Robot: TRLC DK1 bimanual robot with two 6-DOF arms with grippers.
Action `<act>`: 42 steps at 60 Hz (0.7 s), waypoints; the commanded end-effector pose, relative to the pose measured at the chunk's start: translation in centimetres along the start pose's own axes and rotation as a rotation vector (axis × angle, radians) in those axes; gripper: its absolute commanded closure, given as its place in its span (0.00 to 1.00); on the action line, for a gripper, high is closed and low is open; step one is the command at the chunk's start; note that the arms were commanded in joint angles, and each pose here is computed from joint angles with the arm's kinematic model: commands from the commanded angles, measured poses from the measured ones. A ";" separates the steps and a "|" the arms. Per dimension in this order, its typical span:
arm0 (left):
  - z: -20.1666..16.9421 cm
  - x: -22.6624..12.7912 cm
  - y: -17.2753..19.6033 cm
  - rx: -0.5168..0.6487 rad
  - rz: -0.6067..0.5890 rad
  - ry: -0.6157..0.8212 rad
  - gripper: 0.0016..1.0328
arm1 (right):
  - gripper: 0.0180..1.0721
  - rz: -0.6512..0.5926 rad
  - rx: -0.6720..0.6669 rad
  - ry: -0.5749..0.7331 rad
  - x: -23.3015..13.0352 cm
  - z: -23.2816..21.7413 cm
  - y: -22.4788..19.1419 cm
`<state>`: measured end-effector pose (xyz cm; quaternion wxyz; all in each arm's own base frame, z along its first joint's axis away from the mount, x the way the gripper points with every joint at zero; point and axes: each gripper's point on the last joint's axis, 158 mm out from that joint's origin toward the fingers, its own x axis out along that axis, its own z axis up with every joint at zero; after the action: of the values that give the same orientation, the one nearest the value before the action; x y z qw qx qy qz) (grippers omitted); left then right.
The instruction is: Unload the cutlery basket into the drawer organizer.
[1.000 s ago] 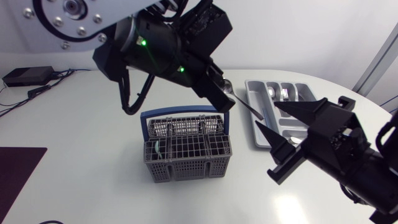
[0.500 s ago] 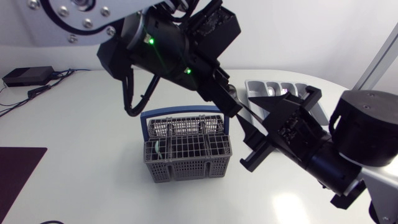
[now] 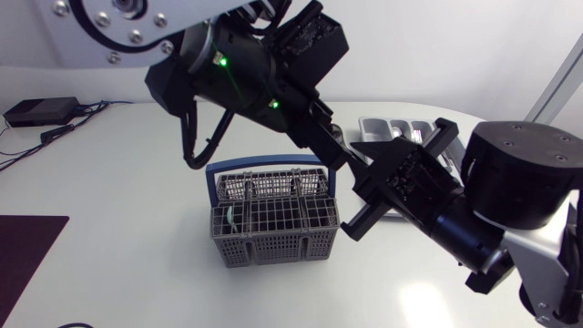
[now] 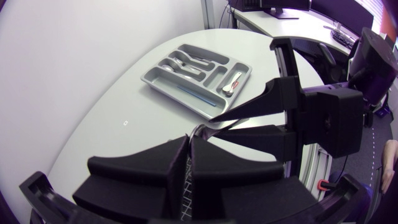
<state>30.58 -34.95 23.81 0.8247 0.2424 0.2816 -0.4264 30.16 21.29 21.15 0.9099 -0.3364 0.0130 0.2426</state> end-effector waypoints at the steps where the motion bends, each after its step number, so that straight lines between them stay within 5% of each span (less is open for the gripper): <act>1: -0.5 0.9 0.3 -0.020 -0.004 0.018 0.94 | 0.90 -0.019 -0.008 -0.030 0.2 1.5 -0.4; 22: -0.5 1.1 0.5 -0.028 0.001 0.011 0.87 | 0.95 -0.001 -0.014 -0.020 0.1 1.2 0.4; 30: 0.1 0.8 0.6 -0.027 0.005 -0.009 0.58 | 0.95 0.004 -0.016 -0.021 -0.3 1.1 0.6; 38: 1.4 -0.9 2.3 -0.044 0.040 -0.058 0.14 | 0.95 0.014 -0.019 -0.019 -1.0 0.7 0.6; 42: 2.1 -2.3 3.9 -0.060 0.072 -0.093 0.07 | 0.95 0.028 -0.019 -0.021 -1.6 0.4 0.6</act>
<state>31.94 -34.22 24.28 0.8347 0.2313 0.2758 -0.4168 29.14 21.78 21.82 0.9072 -0.3366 0.0062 0.2524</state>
